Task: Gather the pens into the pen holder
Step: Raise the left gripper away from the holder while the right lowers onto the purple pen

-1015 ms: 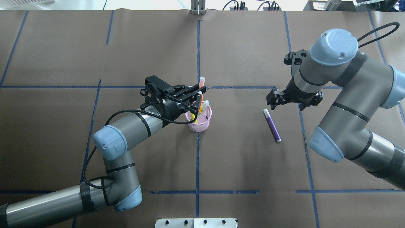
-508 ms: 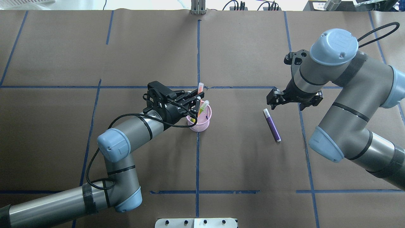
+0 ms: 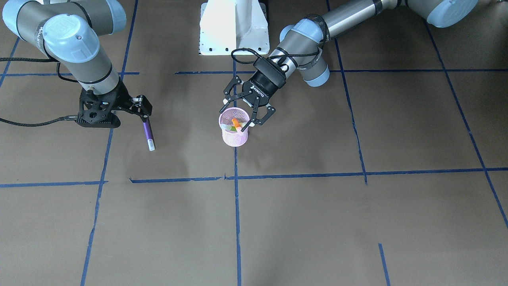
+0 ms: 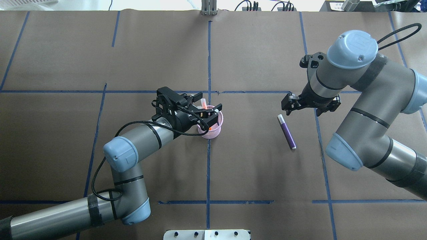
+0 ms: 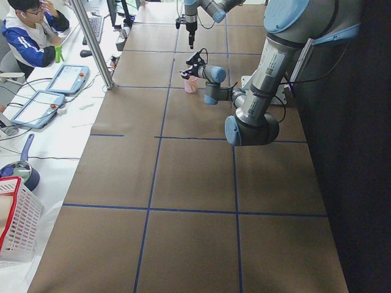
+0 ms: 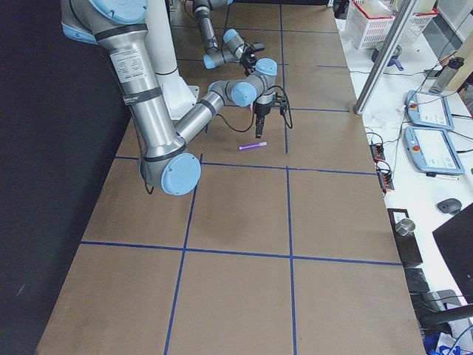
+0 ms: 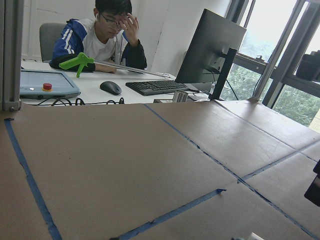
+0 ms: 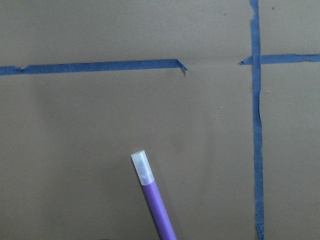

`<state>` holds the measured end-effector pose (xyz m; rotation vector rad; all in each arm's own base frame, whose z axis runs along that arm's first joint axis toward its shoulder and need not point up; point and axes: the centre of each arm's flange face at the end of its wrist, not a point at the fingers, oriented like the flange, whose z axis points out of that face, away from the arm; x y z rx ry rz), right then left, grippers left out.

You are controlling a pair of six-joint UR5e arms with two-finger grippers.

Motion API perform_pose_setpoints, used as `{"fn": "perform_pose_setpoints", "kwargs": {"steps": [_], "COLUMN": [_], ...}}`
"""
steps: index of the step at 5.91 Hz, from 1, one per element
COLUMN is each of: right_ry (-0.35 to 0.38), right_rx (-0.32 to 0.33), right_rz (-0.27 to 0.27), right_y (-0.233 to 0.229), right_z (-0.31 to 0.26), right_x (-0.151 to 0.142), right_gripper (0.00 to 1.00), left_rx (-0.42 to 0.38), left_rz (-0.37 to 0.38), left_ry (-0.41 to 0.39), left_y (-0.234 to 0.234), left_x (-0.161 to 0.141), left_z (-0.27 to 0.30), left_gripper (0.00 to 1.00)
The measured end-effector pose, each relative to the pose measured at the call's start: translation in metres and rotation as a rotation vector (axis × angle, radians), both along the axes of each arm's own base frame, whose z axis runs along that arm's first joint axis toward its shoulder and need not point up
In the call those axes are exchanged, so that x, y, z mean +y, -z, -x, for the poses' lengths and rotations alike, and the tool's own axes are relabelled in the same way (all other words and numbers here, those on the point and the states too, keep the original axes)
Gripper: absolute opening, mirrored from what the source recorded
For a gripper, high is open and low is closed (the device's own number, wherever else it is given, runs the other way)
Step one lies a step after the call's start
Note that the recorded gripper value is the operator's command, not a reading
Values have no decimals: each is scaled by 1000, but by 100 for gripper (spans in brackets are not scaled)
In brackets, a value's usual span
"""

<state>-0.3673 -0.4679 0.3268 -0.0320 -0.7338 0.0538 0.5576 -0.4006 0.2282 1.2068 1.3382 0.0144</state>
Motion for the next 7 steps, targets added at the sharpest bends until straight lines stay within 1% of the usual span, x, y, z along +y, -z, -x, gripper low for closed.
{"fn": "perform_pose_setpoints", "kwargs": {"steps": [1, 2, 3, 4, 5, 6, 7], "right_ry": [3, 4, 6, 9, 7, 8, 16], "right_rx": [3, 7, 11, 0, -36, -71, -69], "right_rz": [0, 2, 4, -7, -32, -49, -62], "right_y": [-2, -4, -6, -11, -19, -28, -36], "right_z": [0, 1, 4, 12, 26, 45, 63], "right_x": [0, -1, -2, -4, -9, -10, -4], "right_gripper": [100, 100, 100, 100, 100, 100, 100], "left_rx": [6, 1, -33, -83, -152, -231, -274], "left_rz": [-5, -9, -5, 15, 65, 142, 196], "left_ry": [12, 19, 10, -15, -71, -147, -194], "left_y": [4, 10, 13, 13, 10, 6, -3], "left_x": [-10, -29, -59, -94, -128, -157, -169], "left_z": [10, 27, 49, 76, 107, 146, 185], "left_gripper": [100, 100, 100, 100, 100, 100, 100]}}
